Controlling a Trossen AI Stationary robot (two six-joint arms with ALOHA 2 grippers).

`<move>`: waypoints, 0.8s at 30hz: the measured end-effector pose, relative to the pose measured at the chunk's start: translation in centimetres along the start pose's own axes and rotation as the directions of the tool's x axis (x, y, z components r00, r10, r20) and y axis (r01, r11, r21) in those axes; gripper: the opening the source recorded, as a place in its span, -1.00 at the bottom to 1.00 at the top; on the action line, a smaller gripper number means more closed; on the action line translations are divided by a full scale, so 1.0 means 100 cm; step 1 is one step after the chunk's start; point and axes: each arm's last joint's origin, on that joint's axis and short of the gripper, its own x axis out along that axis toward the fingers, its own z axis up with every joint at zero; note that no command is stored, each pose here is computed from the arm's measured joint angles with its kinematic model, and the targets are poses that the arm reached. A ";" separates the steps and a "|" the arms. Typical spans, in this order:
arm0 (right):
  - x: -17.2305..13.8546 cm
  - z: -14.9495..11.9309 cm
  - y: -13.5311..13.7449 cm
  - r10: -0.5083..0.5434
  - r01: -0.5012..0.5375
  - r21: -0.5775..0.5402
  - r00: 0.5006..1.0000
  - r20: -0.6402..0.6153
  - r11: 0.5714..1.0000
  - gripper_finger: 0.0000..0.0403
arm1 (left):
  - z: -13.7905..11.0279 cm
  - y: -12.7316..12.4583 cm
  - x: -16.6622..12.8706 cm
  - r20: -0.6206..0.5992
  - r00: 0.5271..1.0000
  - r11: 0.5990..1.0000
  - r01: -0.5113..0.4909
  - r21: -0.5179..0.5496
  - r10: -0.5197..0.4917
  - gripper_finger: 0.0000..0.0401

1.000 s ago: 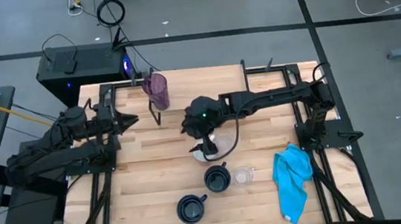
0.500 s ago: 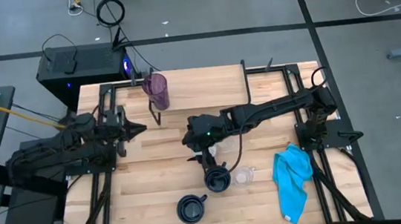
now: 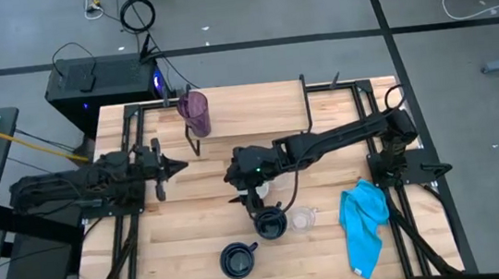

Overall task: Stack small to large cups/mugs on shelf
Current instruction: Put the brown mug on the shelf

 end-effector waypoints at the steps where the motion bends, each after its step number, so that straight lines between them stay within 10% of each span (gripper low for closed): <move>1: 0.004 -0.001 0.000 0.001 -0.001 0.007 1.000 0.001 1.000 0.64 | -0.001 0.000 0.001 0.009 1.000 1.000 -0.006 -0.001 0.006 -0.92; 24: 0.020 -0.006 0.023 0.052 -0.051 0.095 0.999 -0.006 0.994 0.46 | -0.032 -0.009 0.003 0.074 0.997 0.999 -0.025 0.021 0.023 -0.93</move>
